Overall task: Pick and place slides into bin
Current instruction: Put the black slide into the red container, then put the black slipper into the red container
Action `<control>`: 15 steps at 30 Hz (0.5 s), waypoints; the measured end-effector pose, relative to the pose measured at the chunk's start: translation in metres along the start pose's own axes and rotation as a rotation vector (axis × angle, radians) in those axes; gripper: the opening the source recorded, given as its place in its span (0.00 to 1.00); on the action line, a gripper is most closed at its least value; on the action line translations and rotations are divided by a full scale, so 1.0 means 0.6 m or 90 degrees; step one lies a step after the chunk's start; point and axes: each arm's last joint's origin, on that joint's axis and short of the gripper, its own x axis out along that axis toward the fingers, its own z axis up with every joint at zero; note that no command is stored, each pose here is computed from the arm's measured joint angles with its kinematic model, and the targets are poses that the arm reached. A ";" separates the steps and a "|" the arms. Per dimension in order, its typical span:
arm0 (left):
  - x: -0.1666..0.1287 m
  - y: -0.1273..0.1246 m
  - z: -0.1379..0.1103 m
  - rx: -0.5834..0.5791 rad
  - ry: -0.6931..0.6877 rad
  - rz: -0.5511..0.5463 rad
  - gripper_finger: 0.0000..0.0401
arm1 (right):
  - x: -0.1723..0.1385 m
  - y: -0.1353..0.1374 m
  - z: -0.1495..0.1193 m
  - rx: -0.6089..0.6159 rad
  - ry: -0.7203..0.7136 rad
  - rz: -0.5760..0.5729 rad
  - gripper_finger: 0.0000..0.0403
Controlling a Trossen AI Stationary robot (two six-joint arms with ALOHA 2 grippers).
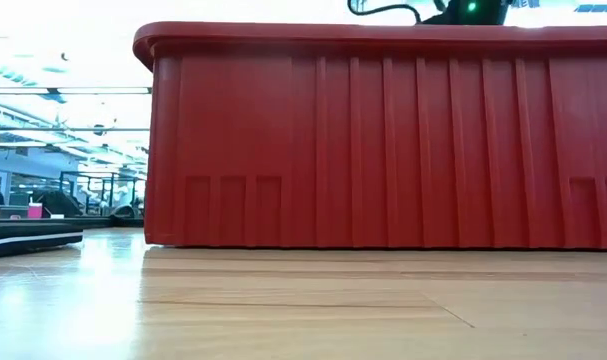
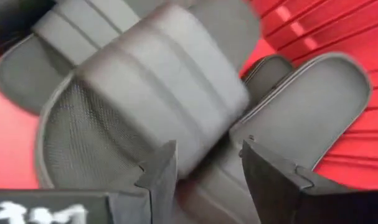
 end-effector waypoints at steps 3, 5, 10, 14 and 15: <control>0.000 0.000 0.000 0.000 0.000 0.000 0.56 | -0.006 -0.003 -0.002 0.013 0.020 0.035 0.42; 0.000 0.000 0.000 0.000 0.000 0.000 0.56 | -0.008 -0.004 -0.003 0.012 0.040 0.060 0.42; -0.002 -0.008 -0.005 -0.011 0.028 -0.044 0.56 | -0.024 -0.010 -0.007 0.020 -0.027 0.065 0.42; -0.014 -0.045 -0.041 -0.049 0.056 -0.055 0.56 | -0.061 -0.021 0.006 0.017 -0.174 0.135 0.38; -0.019 -0.057 -0.056 -0.051 0.061 -0.046 0.56 | -0.074 -0.024 0.011 0.009 -0.212 0.171 0.36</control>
